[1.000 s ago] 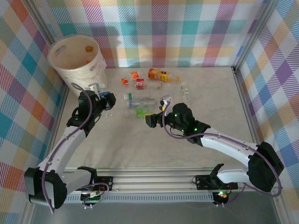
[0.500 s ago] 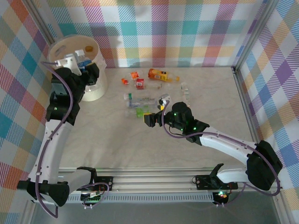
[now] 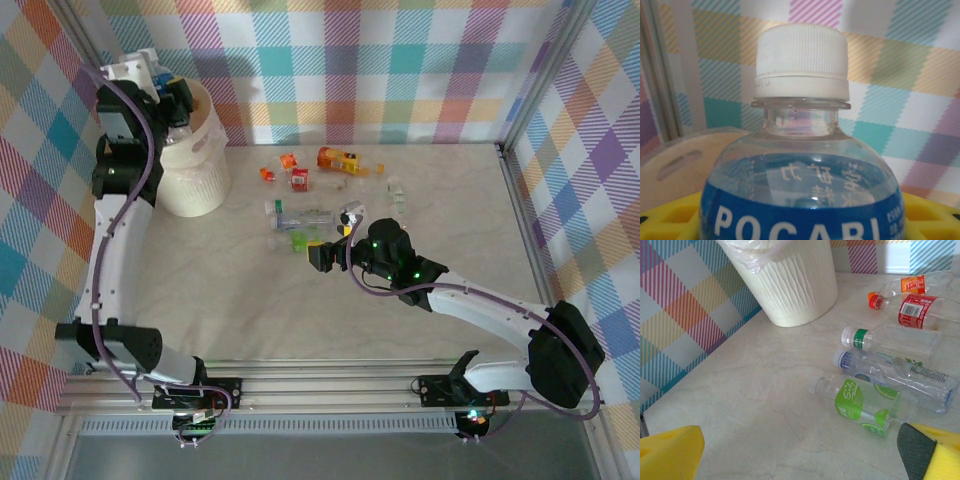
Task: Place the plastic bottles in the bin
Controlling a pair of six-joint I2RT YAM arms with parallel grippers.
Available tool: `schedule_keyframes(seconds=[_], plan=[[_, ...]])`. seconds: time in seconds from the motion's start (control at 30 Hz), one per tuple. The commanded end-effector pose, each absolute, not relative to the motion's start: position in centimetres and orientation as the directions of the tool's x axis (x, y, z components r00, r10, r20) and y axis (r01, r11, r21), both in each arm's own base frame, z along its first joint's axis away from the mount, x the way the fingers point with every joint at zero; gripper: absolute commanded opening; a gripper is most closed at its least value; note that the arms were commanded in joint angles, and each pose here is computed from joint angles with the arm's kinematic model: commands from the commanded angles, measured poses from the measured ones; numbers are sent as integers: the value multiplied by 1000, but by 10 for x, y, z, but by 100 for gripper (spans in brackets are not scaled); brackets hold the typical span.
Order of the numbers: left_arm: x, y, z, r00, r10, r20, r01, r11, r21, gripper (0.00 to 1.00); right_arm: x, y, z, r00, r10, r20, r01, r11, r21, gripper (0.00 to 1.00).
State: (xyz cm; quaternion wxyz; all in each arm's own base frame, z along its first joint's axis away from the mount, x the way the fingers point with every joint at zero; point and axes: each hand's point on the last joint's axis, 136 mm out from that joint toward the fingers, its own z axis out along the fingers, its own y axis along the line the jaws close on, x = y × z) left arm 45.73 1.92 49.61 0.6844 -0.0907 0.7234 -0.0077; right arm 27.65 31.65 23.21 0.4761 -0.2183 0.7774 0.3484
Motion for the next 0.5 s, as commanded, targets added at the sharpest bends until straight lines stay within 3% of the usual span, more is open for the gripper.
schedule_keyframes(seconds=[0.0, 0.47], plan=[[476, 46, 493, -82, -129, -988, -152, 982, -115, 43, 278, 316, 257, -419, 44, -907, -675, 653, 343, 100], [569, 87, 434, -206, -247, -947, -115, 967, -228, 44, 277, 310, 254, -437, 41, -898, -652, 674, 348, 100]])
